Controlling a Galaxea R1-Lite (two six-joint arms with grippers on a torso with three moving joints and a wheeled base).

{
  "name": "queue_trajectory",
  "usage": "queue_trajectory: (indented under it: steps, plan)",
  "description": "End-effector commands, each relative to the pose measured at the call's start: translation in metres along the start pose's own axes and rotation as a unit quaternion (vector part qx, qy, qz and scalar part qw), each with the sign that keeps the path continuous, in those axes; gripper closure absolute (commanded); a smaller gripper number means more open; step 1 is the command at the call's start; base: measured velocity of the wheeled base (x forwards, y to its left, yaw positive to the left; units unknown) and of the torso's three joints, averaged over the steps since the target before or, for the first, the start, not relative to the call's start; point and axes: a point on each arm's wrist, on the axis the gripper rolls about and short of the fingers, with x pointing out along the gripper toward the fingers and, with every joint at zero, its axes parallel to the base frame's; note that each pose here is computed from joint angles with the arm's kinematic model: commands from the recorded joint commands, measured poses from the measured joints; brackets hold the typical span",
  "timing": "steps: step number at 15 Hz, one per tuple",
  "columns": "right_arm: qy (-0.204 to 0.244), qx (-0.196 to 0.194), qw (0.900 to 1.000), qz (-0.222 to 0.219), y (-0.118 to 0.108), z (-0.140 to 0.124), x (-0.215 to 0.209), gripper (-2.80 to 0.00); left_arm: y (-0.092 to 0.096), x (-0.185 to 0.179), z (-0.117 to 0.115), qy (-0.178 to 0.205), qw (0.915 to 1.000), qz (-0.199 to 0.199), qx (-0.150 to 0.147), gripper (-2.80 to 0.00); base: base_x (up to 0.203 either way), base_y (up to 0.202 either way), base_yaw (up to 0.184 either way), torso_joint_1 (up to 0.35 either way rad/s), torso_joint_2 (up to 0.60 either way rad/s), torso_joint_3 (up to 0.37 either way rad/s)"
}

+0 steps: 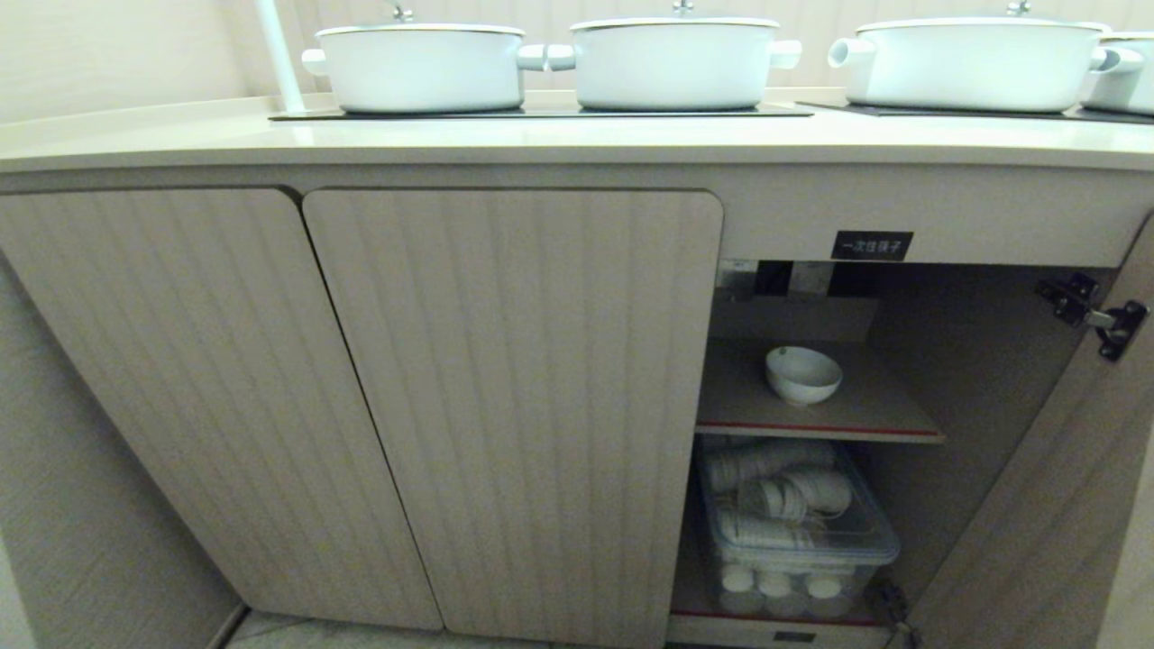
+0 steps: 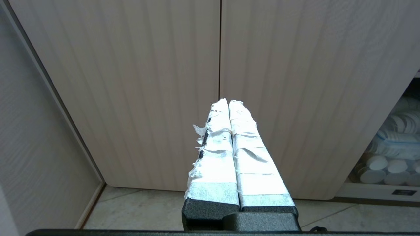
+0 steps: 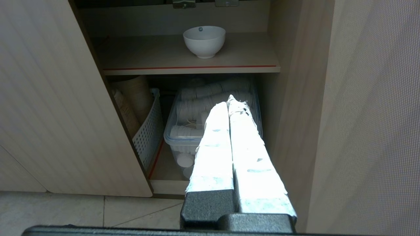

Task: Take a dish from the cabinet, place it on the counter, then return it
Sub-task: Take the bowl from the cabinet

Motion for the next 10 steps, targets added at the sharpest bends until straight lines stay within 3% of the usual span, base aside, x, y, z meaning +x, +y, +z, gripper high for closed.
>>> queue_trajectory:
  steps: [1, 10]
  plan:
    - [0.000, 0.000, 1.000, 0.000, 0.0000, 0.0001, 0.0001, 0.00, 0.0000, 0.0000, -0.0001, 0.000, 1.0000, 0.000, -0.001, 0.00, 0.000, 0.000, 0.000, 0.000, 0.00, 0.000]
    - [0.000, 0.000, 1.000, 0.000, 0.0000, 0.0001, 0.0001, 0.00, 0.0000, -0.0001, 0.0003, -0.001, 1.0000, 0.000, 0.000, 0.00, 0.000, 0.000, 0.000, 0.000, 0.00, 0.000]
